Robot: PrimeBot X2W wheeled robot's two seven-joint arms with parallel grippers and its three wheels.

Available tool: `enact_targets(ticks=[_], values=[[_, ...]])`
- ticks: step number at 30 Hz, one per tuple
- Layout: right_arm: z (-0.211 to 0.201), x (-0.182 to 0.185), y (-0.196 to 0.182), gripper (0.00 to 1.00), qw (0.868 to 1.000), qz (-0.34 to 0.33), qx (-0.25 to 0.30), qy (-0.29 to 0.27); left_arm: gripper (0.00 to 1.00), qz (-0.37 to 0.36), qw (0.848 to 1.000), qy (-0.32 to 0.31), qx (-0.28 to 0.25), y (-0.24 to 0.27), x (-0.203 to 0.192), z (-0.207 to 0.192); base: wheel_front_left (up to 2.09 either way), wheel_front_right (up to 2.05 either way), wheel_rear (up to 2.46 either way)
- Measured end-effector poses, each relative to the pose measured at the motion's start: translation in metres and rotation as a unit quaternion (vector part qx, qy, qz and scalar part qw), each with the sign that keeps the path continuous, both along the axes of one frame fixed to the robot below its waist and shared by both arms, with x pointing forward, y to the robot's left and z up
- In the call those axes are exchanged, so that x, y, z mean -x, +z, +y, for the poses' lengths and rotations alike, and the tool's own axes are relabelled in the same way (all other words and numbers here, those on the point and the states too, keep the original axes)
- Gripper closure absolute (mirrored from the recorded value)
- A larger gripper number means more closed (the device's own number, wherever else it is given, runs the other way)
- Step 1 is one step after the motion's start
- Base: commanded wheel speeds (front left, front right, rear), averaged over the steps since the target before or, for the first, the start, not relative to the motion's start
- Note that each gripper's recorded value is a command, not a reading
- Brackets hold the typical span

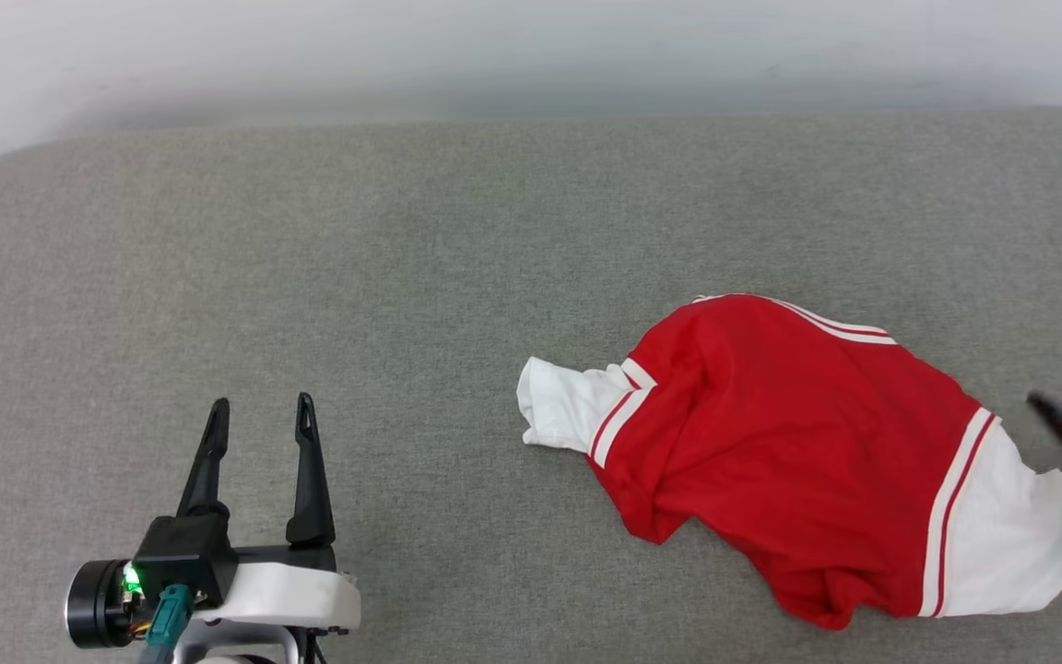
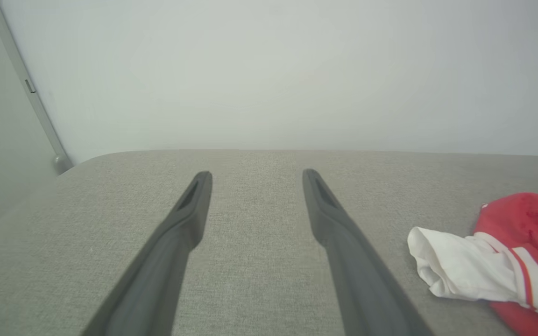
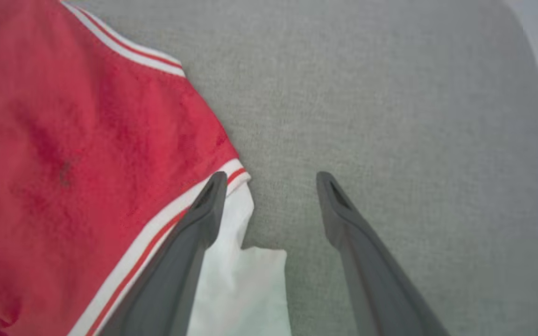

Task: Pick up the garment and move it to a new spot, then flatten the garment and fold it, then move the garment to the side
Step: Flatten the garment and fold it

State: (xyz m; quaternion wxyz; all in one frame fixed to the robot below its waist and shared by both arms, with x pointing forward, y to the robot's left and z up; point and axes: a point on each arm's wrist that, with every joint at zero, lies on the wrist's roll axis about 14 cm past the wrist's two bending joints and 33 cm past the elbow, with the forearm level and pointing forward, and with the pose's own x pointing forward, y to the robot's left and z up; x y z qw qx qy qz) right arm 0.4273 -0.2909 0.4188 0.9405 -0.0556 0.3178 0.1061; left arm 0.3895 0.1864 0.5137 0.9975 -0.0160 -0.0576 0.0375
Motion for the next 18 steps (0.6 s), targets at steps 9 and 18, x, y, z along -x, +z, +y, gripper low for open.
enact_targets(ticks=[9,18], values=[[0.001,-0.046,0.098,0.00,0.966,-0.255,-0.016,-0.021,0.00,-0.050,0.998,-0.029,-0.019,0.033,-0.013,-0.001,0.00,0.00,0.00],[0.042,-0.024,0.151,0.00,0.910,-0.411,-0.040,-0.038,0.00,-0.093,0.992,-0.081,-0.025,0.063,-0.043,-0.011,0.00,0.00,0.00]])
